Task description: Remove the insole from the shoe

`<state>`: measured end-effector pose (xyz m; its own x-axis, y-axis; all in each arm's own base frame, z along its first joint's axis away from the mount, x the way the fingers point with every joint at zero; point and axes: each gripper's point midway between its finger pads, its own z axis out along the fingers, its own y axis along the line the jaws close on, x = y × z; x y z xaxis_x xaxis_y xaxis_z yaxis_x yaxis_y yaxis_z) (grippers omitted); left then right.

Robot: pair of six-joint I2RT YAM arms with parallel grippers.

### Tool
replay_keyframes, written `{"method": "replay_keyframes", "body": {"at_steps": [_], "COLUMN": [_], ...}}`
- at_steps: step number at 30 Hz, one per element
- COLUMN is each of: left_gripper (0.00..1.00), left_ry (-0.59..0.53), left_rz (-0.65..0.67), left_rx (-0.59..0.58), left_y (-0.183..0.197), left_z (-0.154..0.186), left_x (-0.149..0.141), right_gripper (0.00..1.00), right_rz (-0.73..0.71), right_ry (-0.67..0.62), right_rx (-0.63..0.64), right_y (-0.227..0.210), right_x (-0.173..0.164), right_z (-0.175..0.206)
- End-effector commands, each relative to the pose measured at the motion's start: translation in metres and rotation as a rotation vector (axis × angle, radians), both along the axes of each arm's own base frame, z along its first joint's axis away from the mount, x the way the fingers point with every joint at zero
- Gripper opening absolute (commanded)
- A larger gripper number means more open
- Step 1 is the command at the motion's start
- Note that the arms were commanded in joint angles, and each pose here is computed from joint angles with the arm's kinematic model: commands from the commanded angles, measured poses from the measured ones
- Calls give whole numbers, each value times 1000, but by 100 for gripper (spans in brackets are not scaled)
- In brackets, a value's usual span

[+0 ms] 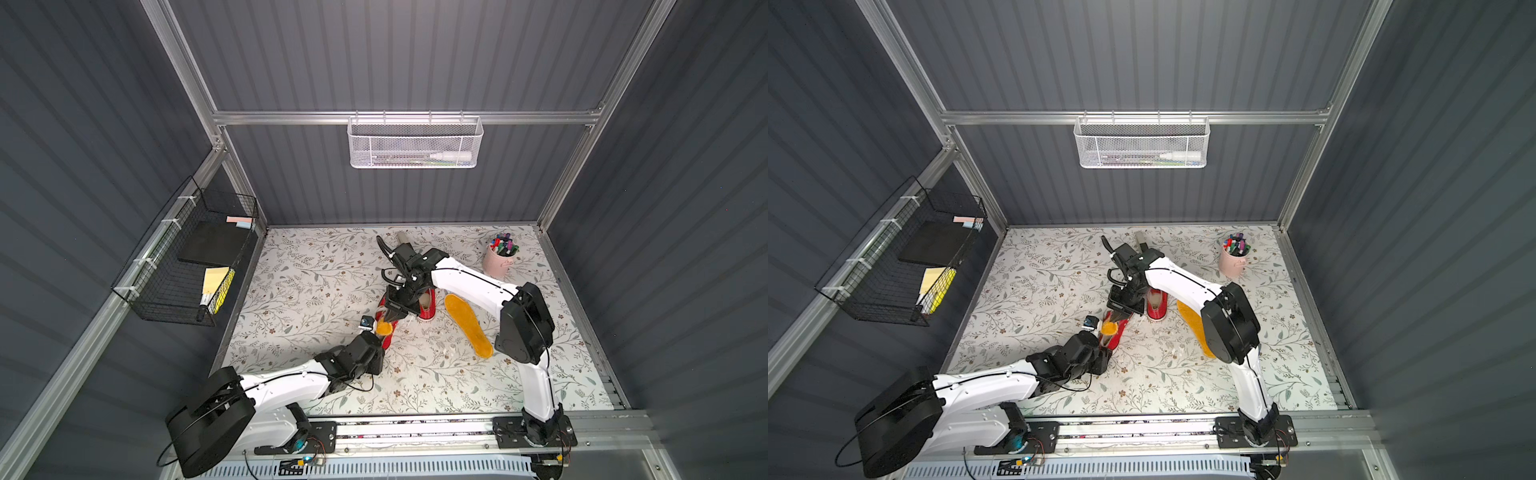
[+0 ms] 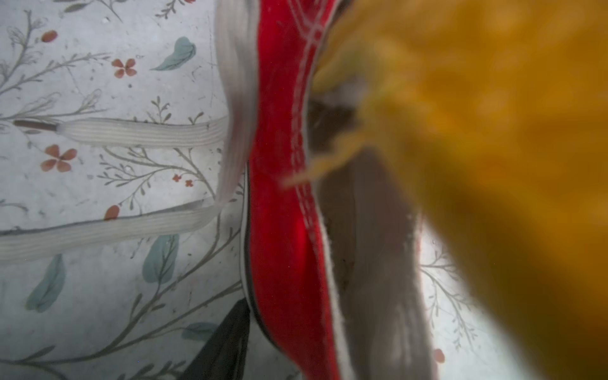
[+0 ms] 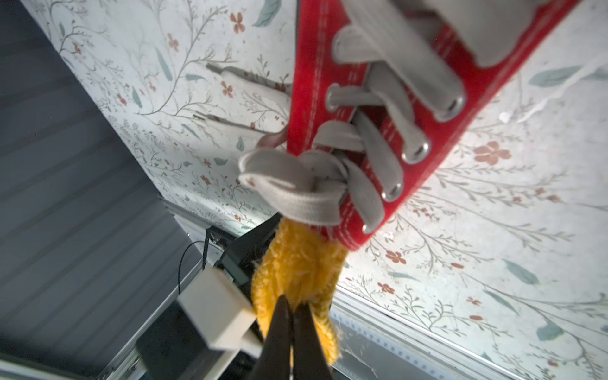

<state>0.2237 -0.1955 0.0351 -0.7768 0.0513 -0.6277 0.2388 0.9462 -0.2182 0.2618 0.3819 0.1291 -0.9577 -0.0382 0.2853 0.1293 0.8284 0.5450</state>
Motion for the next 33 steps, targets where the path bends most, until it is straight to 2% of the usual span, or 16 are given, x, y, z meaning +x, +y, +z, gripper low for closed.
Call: {"method": "replay_keyframes", "body": {"at_steps": [1,6,9,12,18,21,23,26,33], "left_gripper": [53,55,66,79,86,86,78,71,65], "left_ry": [-7,-3,7,67,142,160,170,195,214], "left_rz": [29,21,-1,-65,-59,-12,37,69,177], "left_rx": [45,34,-16,-72,-156,-160,-134,-108,-92], "left_y": [9,4,-4,-14,-15,-12,-9,-15,-11], "left_z": [-10,-9,0,8,37,46,49,54,53], "left_x": [2,3,0,-14,-32,-30,-25,-15,0], "right_gripper": [0,0,0,0,0,0,0,0,0], "right_rz": [80,140,176,185,187,182,181,185,186], "right_ry": [72,89,116,135,74,80,83,74,63], "right_rx": [92,73,59,41,33,29,26,28,38], "right_y": [-5,-22,-30,-33,-35,-39,-41,-42,-39], "right_x": [-24,-32,-41,-44,-41,-46,-49,-48,-47], "right_z": [41,48,37,22,15,8,5,7,11]}}
